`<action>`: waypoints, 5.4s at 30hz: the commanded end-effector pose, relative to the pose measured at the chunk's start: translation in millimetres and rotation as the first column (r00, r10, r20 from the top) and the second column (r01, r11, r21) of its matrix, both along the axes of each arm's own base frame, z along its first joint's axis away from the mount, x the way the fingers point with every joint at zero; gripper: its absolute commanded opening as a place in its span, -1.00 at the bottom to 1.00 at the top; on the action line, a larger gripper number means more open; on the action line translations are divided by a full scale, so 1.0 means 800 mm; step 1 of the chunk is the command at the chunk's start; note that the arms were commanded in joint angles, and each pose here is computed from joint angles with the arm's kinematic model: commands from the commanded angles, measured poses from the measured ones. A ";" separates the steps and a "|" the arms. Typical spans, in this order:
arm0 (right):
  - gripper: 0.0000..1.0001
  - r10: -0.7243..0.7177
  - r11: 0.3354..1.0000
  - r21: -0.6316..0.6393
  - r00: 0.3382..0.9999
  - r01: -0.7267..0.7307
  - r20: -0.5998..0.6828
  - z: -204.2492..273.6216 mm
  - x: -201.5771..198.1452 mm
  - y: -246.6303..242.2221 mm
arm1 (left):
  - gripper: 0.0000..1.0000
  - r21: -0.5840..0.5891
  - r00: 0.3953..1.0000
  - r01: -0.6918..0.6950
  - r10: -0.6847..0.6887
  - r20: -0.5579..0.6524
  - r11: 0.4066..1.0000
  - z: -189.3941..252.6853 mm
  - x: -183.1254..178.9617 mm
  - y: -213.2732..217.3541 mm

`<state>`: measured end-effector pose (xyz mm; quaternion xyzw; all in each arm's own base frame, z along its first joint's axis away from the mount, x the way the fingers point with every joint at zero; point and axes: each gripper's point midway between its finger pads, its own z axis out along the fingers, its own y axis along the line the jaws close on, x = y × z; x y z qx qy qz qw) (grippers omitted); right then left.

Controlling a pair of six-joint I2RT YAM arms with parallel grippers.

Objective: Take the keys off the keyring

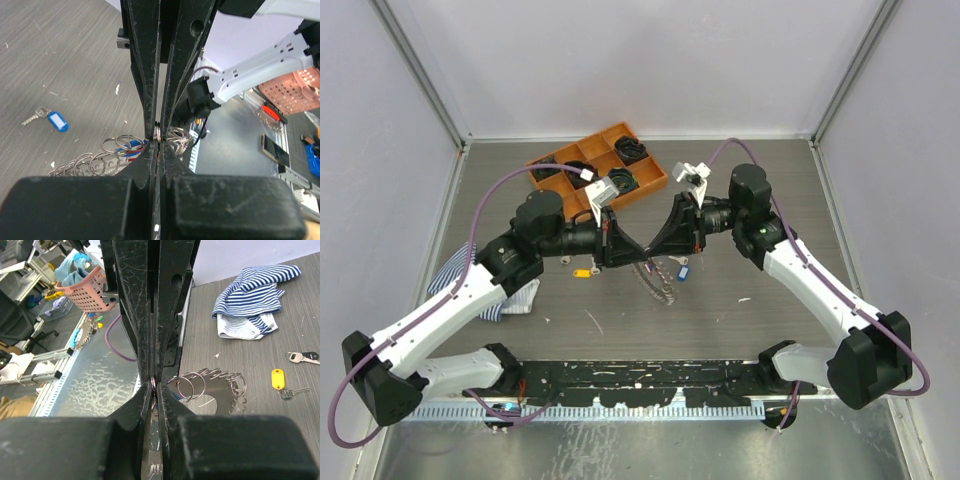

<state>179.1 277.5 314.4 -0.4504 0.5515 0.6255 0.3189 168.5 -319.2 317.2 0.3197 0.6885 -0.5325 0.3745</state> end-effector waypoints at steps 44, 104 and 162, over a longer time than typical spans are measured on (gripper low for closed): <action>-0.99 0.087 0.994 0.057 0.995 -0.090 0.055 0.024 -0.032 0.001 | 0.04 -0.196 0.975 -0.069 0.108 0.195 0.978 0.064 -0.002 0.050; -0.99 -0.077 0.928 0.364 0.996 0.085 -0.037 0.068 -0.023 -0.018 | -0.30 -0.372 0.882 0.244 -0.045 0.470 0.896 0.074 -0.033 0.008; -0.99 -0.731 0.474 -0.186 0.503 0.860 0.460 -0.090 0.175 -0.247 | -0.25 0.311 0.669 -0.531 0.615 -0.418 0.788 -0.307 0.169 -0.035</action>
